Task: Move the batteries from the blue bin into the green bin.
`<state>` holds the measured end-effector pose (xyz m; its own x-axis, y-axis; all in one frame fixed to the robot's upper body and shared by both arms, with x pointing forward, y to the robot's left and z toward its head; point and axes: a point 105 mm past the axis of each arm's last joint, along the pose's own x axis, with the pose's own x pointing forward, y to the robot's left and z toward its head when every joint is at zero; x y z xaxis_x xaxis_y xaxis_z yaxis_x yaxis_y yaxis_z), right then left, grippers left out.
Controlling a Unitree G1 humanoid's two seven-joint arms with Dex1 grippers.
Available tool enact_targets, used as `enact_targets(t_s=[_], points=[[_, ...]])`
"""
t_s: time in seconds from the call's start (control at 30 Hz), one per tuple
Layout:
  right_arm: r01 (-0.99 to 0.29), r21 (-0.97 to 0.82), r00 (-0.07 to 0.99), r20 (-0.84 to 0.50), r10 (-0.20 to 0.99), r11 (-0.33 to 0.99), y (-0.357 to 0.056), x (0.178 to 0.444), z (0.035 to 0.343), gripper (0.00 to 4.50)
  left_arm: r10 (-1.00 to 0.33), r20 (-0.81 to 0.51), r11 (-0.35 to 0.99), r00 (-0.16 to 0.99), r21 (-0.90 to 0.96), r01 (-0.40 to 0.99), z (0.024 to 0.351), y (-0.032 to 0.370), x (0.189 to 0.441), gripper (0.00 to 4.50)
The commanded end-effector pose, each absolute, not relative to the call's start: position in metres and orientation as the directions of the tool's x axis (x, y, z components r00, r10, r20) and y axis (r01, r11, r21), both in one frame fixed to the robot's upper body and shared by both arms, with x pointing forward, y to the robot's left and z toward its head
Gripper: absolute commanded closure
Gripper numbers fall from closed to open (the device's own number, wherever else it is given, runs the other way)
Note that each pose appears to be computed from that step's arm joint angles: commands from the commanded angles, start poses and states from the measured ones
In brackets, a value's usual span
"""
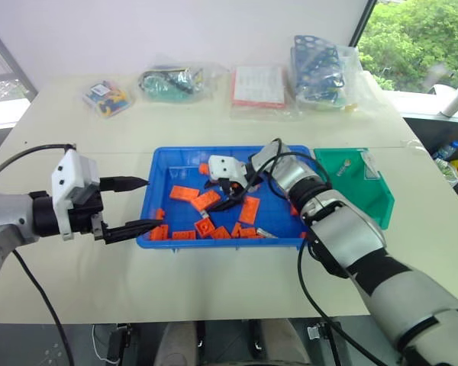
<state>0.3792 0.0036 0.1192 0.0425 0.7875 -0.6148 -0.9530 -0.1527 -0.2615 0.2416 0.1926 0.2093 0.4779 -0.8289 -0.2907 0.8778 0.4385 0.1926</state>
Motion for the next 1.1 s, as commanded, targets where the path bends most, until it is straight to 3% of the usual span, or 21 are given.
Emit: enact_targets(t_s=[0.03, 0.17, 0.3, 0.43, 0.53, 0.6, 0.8, 1.1], points=[[-0.938, -0.311, 0.053, -0.561, 0.826, -0.151, 0.013, 0.382, 0.141, 2.93, -0.827, -0.283, 0.432, 0.486, 0.233, 0.871, 0.219, 0.193, 0.242, 0.00], [-0.939, -0.327, 0.081, -0.509, 0.857, -0.106, 0.016, 0.385, 0.152, 2.93, -0.830, -0.283, 0.426, 0.480, 0.232, 0.874, 0.219, 0.192, 0.246, 0.00], [-0.919, -0.385, 0.255, -0.433, 0.865, 0.078, 0.032, 0.402, 0.165, 2.93, -0.836, -0.278, 0.417, 0.472, 0.235, 0.878, 0.218, 0.190, 0.251, 0.00], [-0.926, -0.358, 0.263, -0.383, 0.885, 0.120, 0.053, 0.398, 0.170, 2.93, -0.845, -0.268, 0.408, 0.463, 0.237, 0.882, 0.219, 0.186, 0.255, 0.00], [-0.922, -0.366, 0.273, -0.370, 0.888, 0.131, 0.066, 0.390, 0.167, 1.97, -0.855, -0.264, 0.393, 0.446, 0.230, 0.890, 0.218, 0.183, 0.259, 0.00], [-0.916, -0.363, 0.309, -0.373, 0.875, 0.170, 0.065, 0.390, 0.166, 0.99, -0.863, -0.261, 0.381, 0.432, 0.225, 0.897, 0.218, 0.180, 0.262, 0.00], [-0.902, -0.274, 0.416, -0.349, 0.840, 0.334, 0.029, 0.383, 0.186, 0.99, -0.878, -0.255, 0.356, 0.405, 0.219, 0.909, 0.220, 0.175, 0.265, 0.00], [-0.925, -0.054, 0.355, -0.480, 0.802, 0.377, 0.007, 0.330, 0.148, 0.99, -0.881, -0.309, 0.306, 0.357, 0.204, 0.930, 0.203, 0.176, 0.274, 0.00]])
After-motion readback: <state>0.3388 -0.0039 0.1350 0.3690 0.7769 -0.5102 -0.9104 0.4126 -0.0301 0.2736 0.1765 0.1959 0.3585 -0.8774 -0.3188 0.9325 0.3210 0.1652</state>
